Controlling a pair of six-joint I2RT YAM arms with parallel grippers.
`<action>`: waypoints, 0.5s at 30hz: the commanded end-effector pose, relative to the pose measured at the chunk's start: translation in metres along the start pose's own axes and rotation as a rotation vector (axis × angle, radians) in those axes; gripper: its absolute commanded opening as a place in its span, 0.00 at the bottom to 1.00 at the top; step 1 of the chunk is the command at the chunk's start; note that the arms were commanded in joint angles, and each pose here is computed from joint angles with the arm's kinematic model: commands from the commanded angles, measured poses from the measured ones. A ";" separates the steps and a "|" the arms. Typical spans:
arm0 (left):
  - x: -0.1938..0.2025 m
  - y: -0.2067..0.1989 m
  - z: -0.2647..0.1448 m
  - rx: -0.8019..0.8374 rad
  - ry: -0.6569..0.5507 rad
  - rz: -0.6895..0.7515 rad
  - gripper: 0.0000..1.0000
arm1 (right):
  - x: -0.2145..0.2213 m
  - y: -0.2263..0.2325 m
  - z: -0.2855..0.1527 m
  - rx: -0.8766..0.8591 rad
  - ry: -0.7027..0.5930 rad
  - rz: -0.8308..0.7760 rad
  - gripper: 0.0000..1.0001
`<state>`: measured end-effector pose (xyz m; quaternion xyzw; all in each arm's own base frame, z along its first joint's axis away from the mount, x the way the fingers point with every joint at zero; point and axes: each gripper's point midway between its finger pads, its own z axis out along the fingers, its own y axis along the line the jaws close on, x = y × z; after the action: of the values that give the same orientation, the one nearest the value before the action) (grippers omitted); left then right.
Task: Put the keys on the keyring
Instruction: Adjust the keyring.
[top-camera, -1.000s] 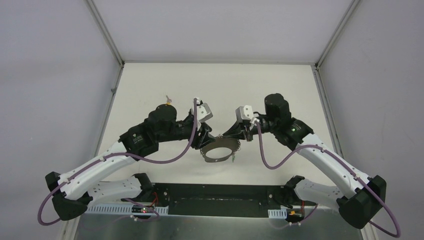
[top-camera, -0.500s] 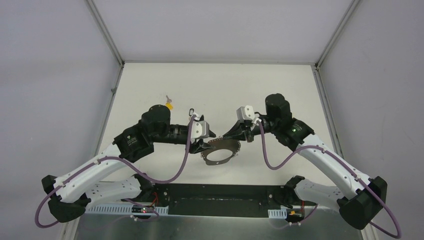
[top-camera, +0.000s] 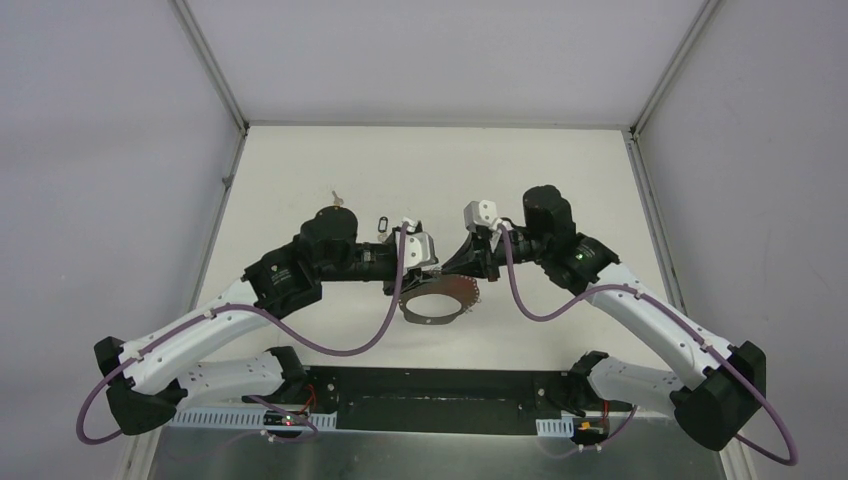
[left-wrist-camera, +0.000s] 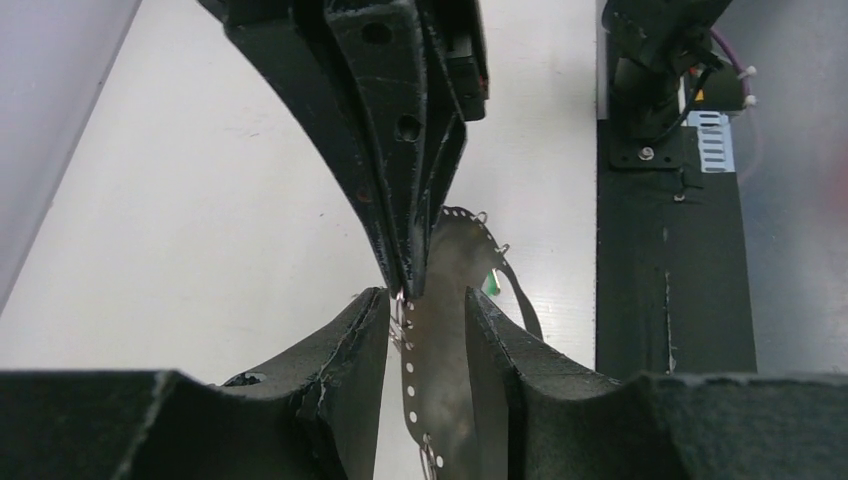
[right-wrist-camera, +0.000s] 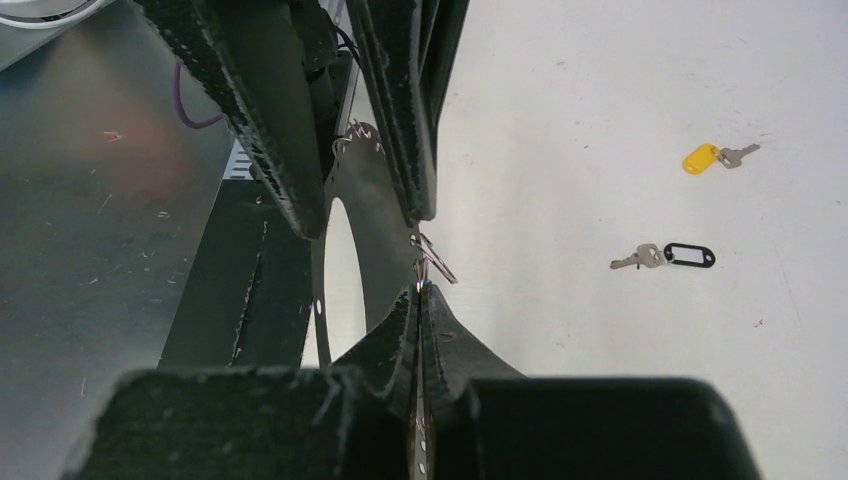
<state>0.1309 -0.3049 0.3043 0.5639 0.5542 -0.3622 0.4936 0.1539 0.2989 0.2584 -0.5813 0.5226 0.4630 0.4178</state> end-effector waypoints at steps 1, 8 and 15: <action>-0.009 0.012 0.000 -0.064 -0.010 0.026 0.35 | -0.023 -0.003 0.001 0.014 -0.053 -0.047 0.00; 0.011 0.009 0.010 -0.040 0.074 0.021 0.30 | -0.022 -0.004 0.002 0.015 -0.049 -0.029 0.00; 0.023 0.012 0.012 -0.057 0.132 0.040 0.20 | -0.020 -0.004 0.002 0.015 -0.045 -0.019 0.00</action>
<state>0.1442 -0.3101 0.2748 0.5755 0.5875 -0.3186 0.4714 0.1574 0.3002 0.2519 -0.5675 0.5468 0.4623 0.4065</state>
